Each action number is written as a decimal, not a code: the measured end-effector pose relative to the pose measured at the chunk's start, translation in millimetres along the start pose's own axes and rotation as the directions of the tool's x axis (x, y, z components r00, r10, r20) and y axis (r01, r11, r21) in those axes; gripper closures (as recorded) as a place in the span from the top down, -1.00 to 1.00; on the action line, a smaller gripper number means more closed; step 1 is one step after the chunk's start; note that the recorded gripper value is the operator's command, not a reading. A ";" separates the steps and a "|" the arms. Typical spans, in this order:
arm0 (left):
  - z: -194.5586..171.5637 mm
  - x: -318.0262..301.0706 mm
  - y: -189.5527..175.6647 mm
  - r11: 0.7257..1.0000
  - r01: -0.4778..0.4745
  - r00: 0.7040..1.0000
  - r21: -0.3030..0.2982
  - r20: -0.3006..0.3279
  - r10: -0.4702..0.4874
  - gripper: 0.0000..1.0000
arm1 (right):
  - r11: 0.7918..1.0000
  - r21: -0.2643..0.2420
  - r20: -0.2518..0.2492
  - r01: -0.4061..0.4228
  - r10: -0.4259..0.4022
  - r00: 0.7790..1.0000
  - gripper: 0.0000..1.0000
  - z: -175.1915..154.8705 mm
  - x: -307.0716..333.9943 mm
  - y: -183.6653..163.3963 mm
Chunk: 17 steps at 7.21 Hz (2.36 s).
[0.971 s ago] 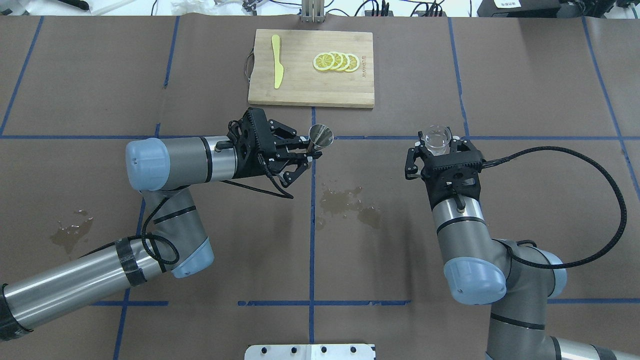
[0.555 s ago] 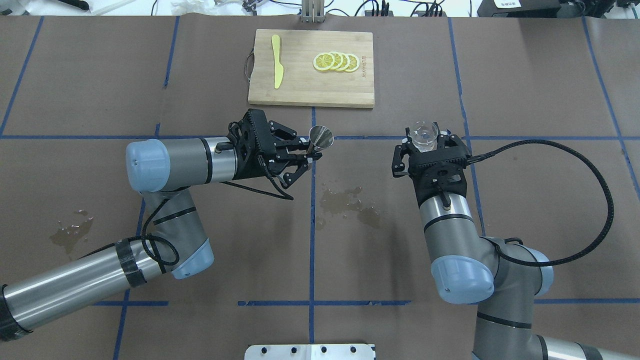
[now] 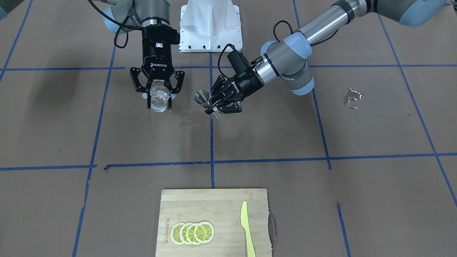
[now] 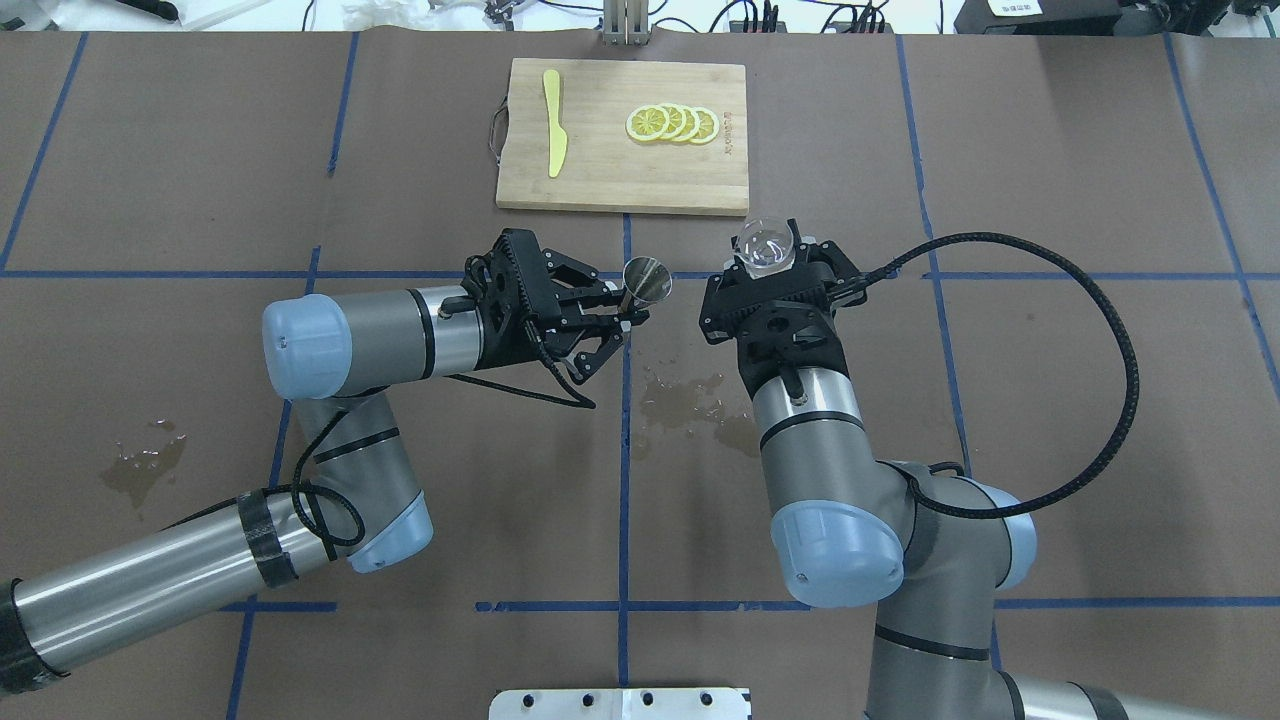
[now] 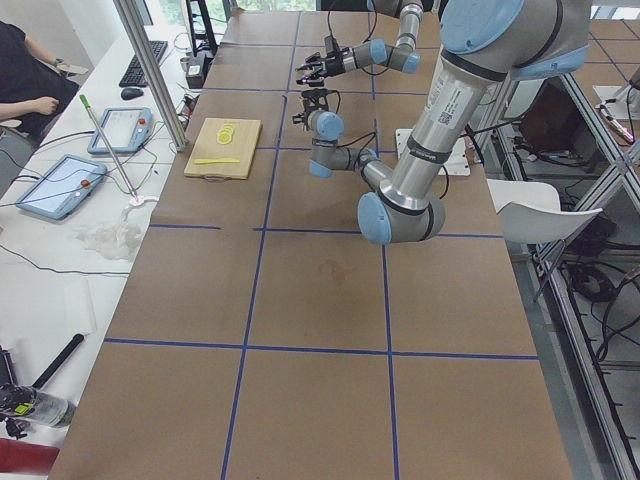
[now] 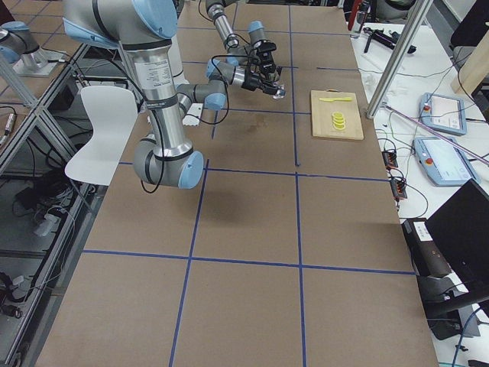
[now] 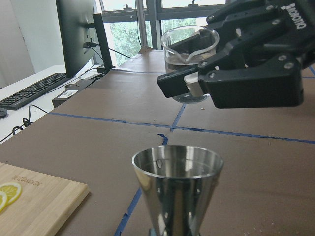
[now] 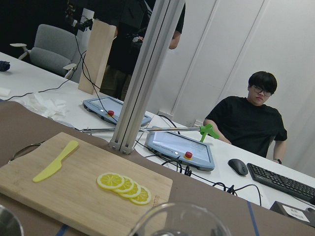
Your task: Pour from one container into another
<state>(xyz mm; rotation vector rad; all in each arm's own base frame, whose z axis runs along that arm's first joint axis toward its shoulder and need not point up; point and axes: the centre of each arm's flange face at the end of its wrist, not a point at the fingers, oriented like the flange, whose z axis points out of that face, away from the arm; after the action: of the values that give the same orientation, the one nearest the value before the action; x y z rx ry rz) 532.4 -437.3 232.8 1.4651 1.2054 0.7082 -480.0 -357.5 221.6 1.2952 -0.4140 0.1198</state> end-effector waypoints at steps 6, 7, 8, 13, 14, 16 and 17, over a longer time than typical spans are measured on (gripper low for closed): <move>2.0 5.6 2.4 1.000 0.003 1.000 0.001 0.007 -0.003 -1.00 | 0.981 -0.041 0.020 0.191 -0.190 0.982 -1.00 -25.8 -18.4 -12.6; 2.1 5.6 2.7 1.000 0.004 1.000 0.000 0.008 -0.004 -1.00 | 0.978 -0.048 0.022 0.204 -0.203 0.979 -1.00 -29.9 -24.2 -19.7; 2.3 5.9 3.0 1.000 0.004 1.000 -0.001 0.007 -0.004 -1.00 | 0.976 -0.052 0.023 0.213 -0.212 0.977 -1.00 -32.3 -29.7 -25.4; 2.2 9.4 1.6 1.000 0.006 1.000 0.007 0.001 -0.006 -1.00 | 0.969 -0.064 0.023 0.238 -0.237 0.971 -1.00 -34.6 -38.4 -29.8; 2.4 12.8 0.3 1.000 0.007 1.000 0.011 -0.004 -0.007 -1.00 | 0.968 -0.066 0.022 0.242 -0.241 0.970 -1.00 -34.3 -38.5 -29.6; 2.5 19.1 -2.8 1.000 0.009 1.000 0.019 -0.014 -0.009 -1.00 | 0.966 -0.069 0.019 0.249 -0.248 0.969 -1.00 -33.3 -38.3 -28.4; 2.5 20.1 -3.3 1.000 0.010 1.000 0.020 -0.016 -0.009 -1.00 | 0.964 -0.073 0.017 0.256 -0.256 0.967 -1.00 -32.9 -38.5 -27.5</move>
<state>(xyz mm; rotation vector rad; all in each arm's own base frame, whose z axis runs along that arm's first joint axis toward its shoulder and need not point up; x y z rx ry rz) 540.0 -419.6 225.6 1.4717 1.2338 0.7041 -499.2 -328.4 175.7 1.2648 -0.2512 -0.1173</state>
